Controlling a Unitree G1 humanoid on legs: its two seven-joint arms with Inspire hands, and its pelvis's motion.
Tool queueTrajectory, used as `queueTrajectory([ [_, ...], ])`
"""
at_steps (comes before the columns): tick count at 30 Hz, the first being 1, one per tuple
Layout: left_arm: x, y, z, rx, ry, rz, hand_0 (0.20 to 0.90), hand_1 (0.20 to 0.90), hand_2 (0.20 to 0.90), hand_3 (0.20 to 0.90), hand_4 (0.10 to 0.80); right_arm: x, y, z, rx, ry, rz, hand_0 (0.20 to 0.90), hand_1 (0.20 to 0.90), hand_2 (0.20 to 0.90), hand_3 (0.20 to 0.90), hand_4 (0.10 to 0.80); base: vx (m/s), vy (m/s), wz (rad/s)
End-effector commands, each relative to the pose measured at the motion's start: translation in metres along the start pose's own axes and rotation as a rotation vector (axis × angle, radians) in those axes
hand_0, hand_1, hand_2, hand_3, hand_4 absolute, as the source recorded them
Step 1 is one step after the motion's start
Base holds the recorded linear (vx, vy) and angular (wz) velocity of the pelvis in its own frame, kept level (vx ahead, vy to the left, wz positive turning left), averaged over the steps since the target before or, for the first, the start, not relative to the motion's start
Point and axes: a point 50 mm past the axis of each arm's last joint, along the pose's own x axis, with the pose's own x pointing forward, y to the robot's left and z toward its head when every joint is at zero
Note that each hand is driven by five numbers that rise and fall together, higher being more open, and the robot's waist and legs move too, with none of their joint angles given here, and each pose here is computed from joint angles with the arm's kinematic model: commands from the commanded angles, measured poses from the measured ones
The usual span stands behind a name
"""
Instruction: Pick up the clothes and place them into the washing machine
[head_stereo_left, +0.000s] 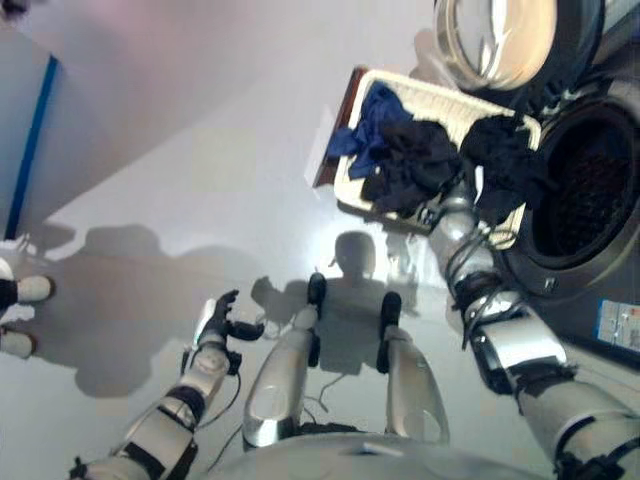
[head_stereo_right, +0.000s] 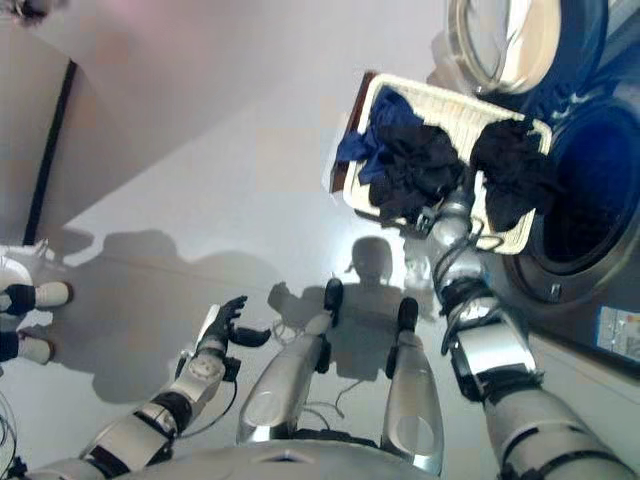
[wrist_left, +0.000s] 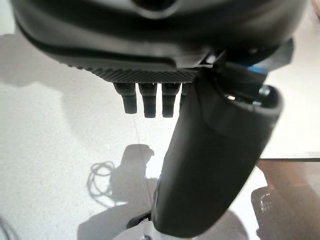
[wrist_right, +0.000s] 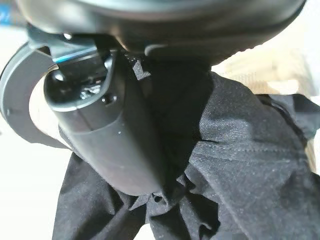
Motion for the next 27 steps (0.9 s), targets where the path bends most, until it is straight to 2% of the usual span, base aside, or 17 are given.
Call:
queueTrajectory([
  [1, -0.015, -0.002, -0.047, 0.063, 0.160, -0.016, 0.900, 0.900, 0.900, 0.900, 0.800, -0.005, 0.002, 0.025, 0.361, -0.156, 0.051, 0.300, 0.300, 0.300, 0.300, 0.400, 0.059, 0.000, -0.06],
  [8, -0.023, -0.010, -0.060, 0.051, 0.205, -0.063, 0.900, 0.900, 0.900, 0.900, 0.800, -0.016, -0.022, -0.012, 0.795, -0.070, -0.054, 0.300, 0.300, 0.300, 0.300, 0.400, 0.082, 0.012, -0.06],
  [15, -0.026, -0.017, -0.063, 0.059, 0.201, -0.097, 0.900, 0.900, 0.900, 0.900, 0.800, -0.017, -0.046, -0.017, 0.918, -0.108, -0.168, 0.300, 0.300, 0.300, 0.300, 0.400, 0.062, 0.020, -0.01],
  [21, -0.023, -0.021, -0.052, 0.055, 0.158, -0.106, 0.900, 0.900, 0.900, 0.900, 0.800, -0.007, -0.041, 0.006, 1.014, -0.173, -0.171, 0.300, 0.300, 0.300, 0.300, 0.400, -0.058, 0.020, -0.02],
  [27, -0.010, -0.021, -0.019, 0.031, 0.064, -0.086, 0.900, 0.900, 0.900, 0.900, 0.800, 0.007, -0.021, 0.053, 1.085, -0.252, -0.127, 0.300, 0.300, 0.300, 0.300, 0.400, -0.198, 0.039, -0.08],
])
